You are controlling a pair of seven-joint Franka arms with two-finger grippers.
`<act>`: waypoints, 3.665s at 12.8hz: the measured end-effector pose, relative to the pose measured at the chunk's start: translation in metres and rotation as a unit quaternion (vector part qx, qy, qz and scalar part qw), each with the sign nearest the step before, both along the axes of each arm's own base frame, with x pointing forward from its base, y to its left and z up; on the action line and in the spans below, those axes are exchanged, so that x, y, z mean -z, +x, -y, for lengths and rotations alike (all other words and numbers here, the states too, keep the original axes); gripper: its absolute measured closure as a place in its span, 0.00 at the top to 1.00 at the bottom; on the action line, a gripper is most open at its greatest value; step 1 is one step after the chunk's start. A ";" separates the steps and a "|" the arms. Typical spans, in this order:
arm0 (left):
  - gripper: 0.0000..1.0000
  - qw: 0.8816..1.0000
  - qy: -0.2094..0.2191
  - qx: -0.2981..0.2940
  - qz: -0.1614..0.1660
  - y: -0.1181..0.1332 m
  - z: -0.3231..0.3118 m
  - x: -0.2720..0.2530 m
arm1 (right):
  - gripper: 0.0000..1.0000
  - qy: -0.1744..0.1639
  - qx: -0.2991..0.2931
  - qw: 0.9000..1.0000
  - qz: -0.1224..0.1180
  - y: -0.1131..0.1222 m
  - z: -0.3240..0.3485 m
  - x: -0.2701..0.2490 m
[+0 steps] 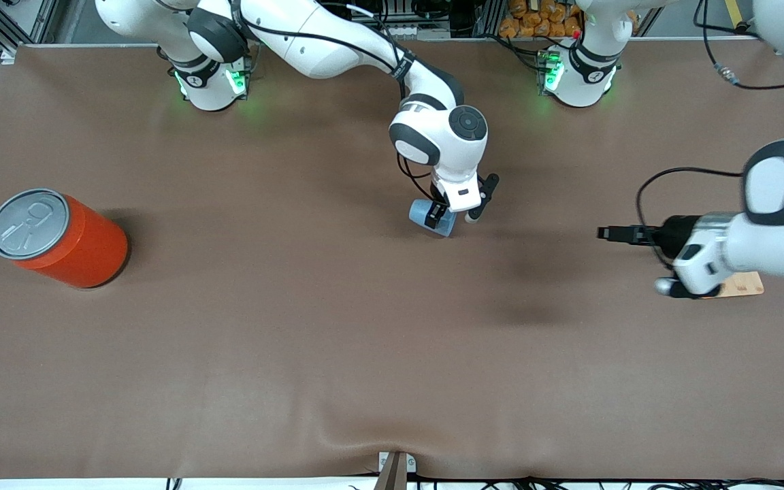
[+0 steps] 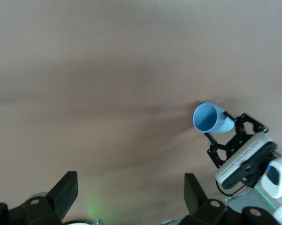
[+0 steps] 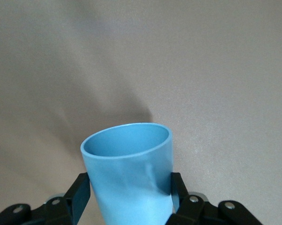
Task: Flip cup
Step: 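Reach the left gripper to the cup held by the right gripper, then grasp the cup with the left gripper while the right gripper withdraws, then turn the cup upright and lower it with the left gripper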
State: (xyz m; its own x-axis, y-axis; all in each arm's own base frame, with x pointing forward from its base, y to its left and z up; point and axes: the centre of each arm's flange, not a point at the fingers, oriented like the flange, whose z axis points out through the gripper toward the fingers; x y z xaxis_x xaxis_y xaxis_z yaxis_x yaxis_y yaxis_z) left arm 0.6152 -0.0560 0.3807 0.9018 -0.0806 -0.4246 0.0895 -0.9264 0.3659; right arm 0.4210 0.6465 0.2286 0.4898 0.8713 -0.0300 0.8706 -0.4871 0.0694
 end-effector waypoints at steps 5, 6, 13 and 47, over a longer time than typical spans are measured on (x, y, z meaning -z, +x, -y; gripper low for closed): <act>1.00 0.999 -0.029 0.008 -0.033 -0.020 0.043 0.065 | 0.73 0.005 -0.006 1.000 0.006 0.002 -0.001 -0.002; 1.00 0.998 -0.040 0.006 -0.039 -0.025 0.056 0.074 | 0.70 0.007 -0.006 1.000 0.008 0.003 -0.002 -0.005; 1.00 0.992 -0.085 0.002 -0.090 -0.043 0.137 0.163 | 1.00 0.012 -0.004 1.000 0.015 0.008 -0.003 -0.021; 0.07 0.993 0.090 -0.055 -0.060 -0.051 0.267 0.163 | 1.00 0.050 0.597 0.801 0.012 0.178 0.589 -0.404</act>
